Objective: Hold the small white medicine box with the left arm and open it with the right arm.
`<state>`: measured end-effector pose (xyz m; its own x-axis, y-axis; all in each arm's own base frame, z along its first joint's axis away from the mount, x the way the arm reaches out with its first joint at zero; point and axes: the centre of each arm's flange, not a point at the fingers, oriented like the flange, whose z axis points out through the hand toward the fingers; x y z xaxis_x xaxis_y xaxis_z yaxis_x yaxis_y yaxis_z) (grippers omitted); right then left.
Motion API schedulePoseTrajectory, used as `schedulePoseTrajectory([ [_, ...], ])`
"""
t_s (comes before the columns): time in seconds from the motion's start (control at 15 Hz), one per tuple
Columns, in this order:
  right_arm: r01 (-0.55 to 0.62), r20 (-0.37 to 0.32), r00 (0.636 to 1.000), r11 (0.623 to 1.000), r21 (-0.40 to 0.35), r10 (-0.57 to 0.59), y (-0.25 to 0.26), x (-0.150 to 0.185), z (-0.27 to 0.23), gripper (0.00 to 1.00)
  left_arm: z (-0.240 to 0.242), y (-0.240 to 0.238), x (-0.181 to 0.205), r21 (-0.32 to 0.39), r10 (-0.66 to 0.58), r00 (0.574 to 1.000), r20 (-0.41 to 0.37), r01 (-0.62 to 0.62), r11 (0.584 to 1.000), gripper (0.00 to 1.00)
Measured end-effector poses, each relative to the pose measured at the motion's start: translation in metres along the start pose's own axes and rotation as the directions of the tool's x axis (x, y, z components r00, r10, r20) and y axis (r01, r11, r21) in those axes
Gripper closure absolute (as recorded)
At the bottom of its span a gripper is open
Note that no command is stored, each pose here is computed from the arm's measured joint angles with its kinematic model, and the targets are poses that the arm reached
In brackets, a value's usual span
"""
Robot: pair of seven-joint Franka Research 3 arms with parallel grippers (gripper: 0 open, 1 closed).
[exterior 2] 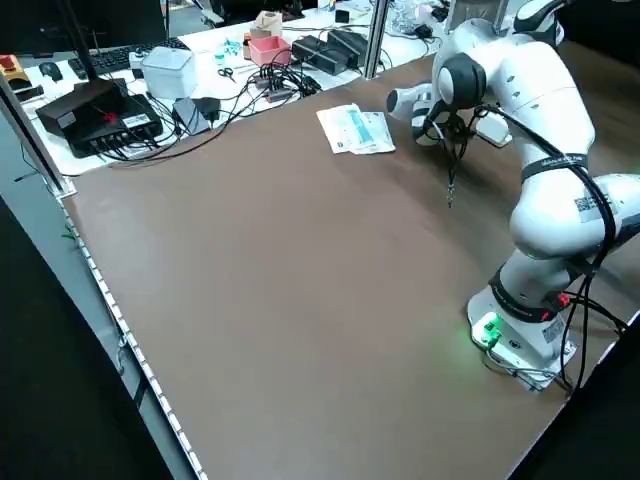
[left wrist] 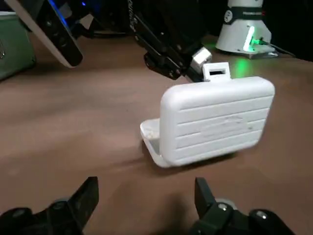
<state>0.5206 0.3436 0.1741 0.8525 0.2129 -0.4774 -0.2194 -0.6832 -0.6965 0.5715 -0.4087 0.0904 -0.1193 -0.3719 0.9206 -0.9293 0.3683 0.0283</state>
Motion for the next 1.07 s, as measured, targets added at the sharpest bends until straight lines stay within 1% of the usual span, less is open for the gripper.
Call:
schedulePoseTrajectory([
  [0.07, 0.002, -0.002, 1.0, 1.0, 0.0, -0.002, -0.003, -0.001, 0.004, 0.99, -0.011, -0.003, 0.003, -0.014, -0.001, 1.0, 0.02, 0.002, 1.0, 0.11],
  [0.13, 0.003, -0.004, 1.0, 1.0, 0.005, -0.003, -0.007, -0.002, 0.009, 0.99, -0.021, -0.005, 0.004, -0.026, -0.008, 0.999, 0.035, 0.009, 1.0, 0.06],
  [0.27, 0.007, -0.021, 1.0, 1.0, 0.007, -0.007, -0.014, -0.003, 0.02, 0.99, -0.039, -0.008, 0.007, -0.047, -0.02, 0.999, 0.048, 0.022, 0.999, 0.04],
  [0.53, 0.024, -0.056, 0.998, 1.0, -0.008, -0.024, -0.028, -0.007, 0.041, 0.99, -0.078, -0.014, 0.017, -0.055, -0.066, 0.997, 0.051, 0.069, 0.996, 0.01],
  [0.6, 0.031, -0.077, 0.996, 0.999, -0.022, -0.032, -0.031, -0.007, 0.046, 0.99, -0.09, -0.017, 0.022, -0.05, -0.088, 0.995, 0.053, 0.091, 0.995, 0.01],
  [0.73, 0.045, -0.126, 0.991, 0.998, -0.052, -0.052, -0.037, -0.007, 0.055, 0.99, -0.117, -0.022, 0.037, -0.035, -0.154, 0.987, 0.052, 0.156, 0.987, 0.01],
  [0.8, 0.053, -0.15, 0.987, 0.996, -0.075, -0.063, -0.039, -0.008, 0.065, 0.99, -0.142, -0.027, 0.053, -0.008, -0.233, 0.971, 0.053, 0.234, 0.972, 0.01],
  [1.0, 0.05, -0.148, 0.987, 0.995, -0.084, -0.062, -0.036, -0.008, 0.073, 0.99, -0.166, -0.031, 0.065, 0.03, -0.363, 0.93, 0.052, 0.362, 0.932, 0.01],
  [1.07, 0.049, -0.157, 0.986, 0.995, -0.089, -0.062, -0.034, -0.007, 0.074, 0.99, -0.171, -0.031, 0.066, 0.039, -0.403, 0.913, 0.054, 0.402, 0.915, 0.01],
])
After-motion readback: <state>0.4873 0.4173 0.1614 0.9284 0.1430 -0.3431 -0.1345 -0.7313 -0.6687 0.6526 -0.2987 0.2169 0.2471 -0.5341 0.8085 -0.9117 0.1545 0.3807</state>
